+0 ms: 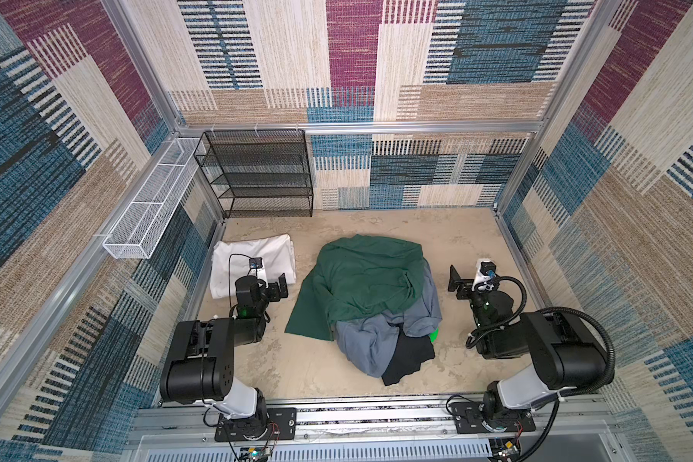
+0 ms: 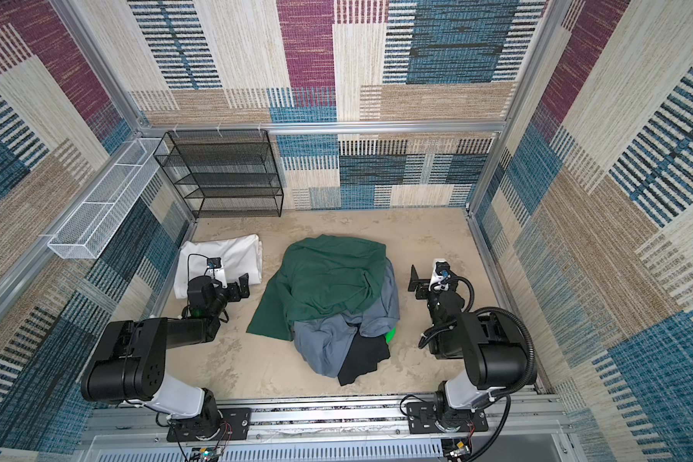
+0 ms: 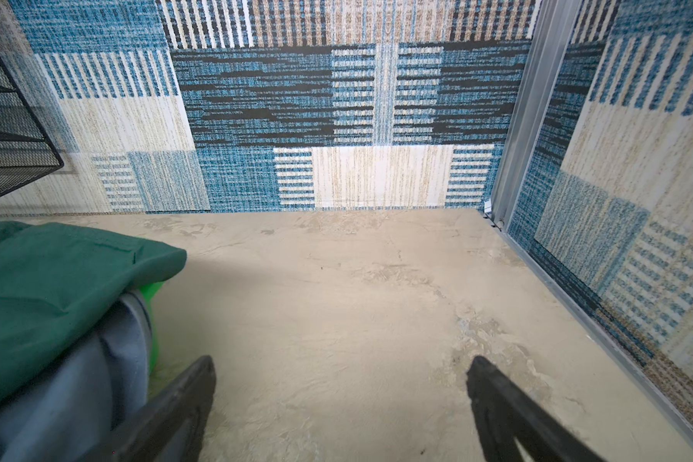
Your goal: Fold and stack the t-shirts
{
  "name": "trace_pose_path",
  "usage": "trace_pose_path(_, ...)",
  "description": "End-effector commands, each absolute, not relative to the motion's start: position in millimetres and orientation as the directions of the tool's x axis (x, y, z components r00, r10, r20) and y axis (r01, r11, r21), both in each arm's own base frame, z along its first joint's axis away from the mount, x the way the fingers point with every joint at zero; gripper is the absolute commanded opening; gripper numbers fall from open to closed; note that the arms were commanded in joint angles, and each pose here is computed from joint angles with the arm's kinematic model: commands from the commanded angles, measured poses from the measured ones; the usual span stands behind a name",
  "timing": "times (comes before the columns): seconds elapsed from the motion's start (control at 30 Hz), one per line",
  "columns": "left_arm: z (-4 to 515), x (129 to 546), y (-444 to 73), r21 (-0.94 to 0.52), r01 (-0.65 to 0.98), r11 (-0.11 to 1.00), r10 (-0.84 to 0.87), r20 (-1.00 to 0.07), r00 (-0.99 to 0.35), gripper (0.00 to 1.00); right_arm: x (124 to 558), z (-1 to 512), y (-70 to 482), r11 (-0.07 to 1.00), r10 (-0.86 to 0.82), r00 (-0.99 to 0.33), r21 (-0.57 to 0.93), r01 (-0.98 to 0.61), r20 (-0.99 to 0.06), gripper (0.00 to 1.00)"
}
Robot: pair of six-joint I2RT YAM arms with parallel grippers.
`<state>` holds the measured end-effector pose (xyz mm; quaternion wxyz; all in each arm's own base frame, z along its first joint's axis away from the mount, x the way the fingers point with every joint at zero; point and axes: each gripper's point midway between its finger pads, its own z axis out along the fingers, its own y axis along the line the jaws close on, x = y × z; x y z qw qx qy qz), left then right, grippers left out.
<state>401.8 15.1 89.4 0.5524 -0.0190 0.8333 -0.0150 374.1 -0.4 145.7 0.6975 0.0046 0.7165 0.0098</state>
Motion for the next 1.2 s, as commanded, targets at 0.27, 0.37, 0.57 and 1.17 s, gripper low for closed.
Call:
trace_pose_path(0.27,94,405,11,-0.042,0.015,0.999,-0.033,-0.927,-0.374,1.0,375,149,1,1.0,0.016,-0.015,0.016,-0.012,-1.0,0.98)
trace_pose_path(0.37,94,403,11,-0.051,0.024,0.998,-0.038,-0.929,-0.369,1.0,375,148,0,1.0,0.016,-0.017,0.016,-0.012,-1.0,0.98)
trace_pose_path(0.57,94,403,13,-0.063,0.027,0.998,-0.048,-0.929,-0.367,1.0,375,150,1,1.0,0.016,-0.013,0.016,-0.013,-1.0,0.98)
trace_pose_path(1.17,122,385,32,-0.065,-0.181,0.981,-0.14,-0.885,-0.444,1.0,374,214,-39,0.912,0.352,0.038,0.352,0.212,-0.935,0.98)
